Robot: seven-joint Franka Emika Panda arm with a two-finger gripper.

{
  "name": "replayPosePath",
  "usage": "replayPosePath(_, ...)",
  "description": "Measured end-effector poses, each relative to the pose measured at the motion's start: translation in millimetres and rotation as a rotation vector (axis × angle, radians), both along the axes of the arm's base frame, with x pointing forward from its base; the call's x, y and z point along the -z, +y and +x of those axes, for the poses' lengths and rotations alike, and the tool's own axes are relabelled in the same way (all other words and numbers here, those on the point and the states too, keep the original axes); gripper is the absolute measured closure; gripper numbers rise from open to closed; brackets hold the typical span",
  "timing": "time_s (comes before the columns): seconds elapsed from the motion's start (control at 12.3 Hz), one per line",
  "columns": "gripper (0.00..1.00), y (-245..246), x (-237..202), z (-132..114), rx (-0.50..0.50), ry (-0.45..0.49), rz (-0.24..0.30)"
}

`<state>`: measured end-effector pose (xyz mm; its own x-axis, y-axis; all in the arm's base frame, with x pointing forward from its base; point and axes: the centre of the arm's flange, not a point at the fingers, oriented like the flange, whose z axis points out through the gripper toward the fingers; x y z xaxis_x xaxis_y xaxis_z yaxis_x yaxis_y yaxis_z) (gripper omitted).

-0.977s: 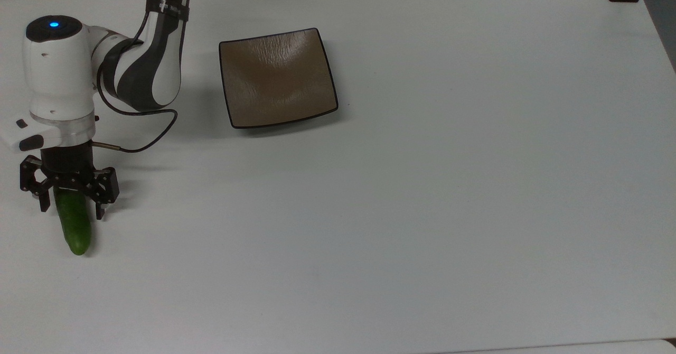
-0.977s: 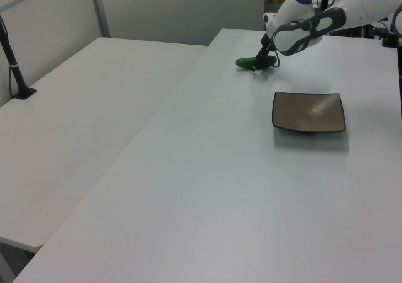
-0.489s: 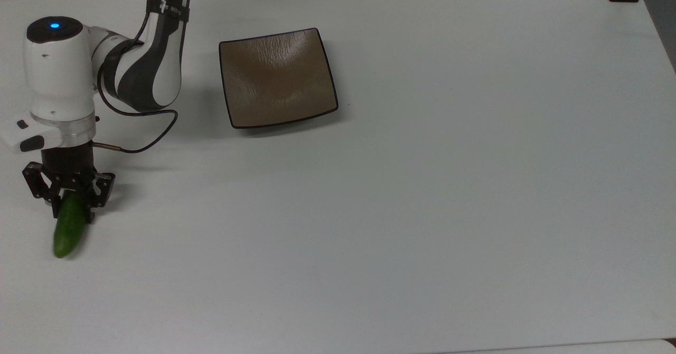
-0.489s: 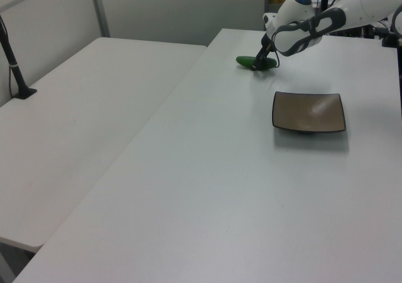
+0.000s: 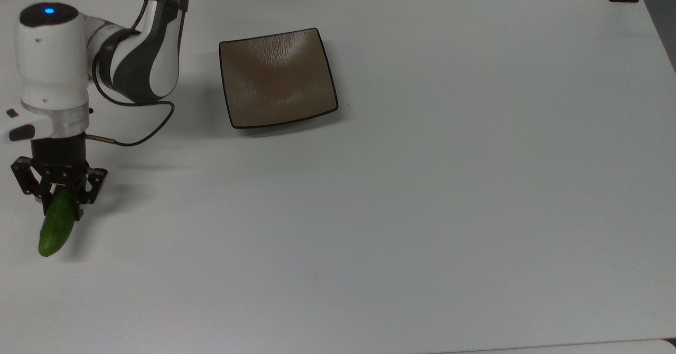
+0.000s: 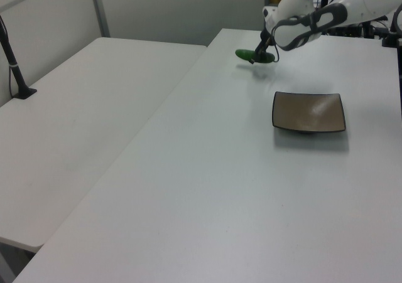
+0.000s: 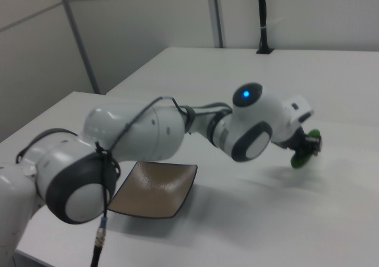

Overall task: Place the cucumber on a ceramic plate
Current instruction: 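Lift the cucumber and carry it toward the brown plate, then lower the held cucumber onto the center of the plate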

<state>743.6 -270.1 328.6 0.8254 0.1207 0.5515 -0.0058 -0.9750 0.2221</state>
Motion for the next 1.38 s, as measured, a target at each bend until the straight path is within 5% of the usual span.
replayPosePath(0.16, 0.52, 9.2, -43.1, -8.4, -0.009, -0.004, 0.002)
replayPosePath(0.73, 0.52, 87.5, -200.8, -74.8, -0.11, 0.25, 0.107)
replayPosePath(1.38, 0.52, 186.3, -255.6, -168.4, -0.248, 0.52, 0.176)
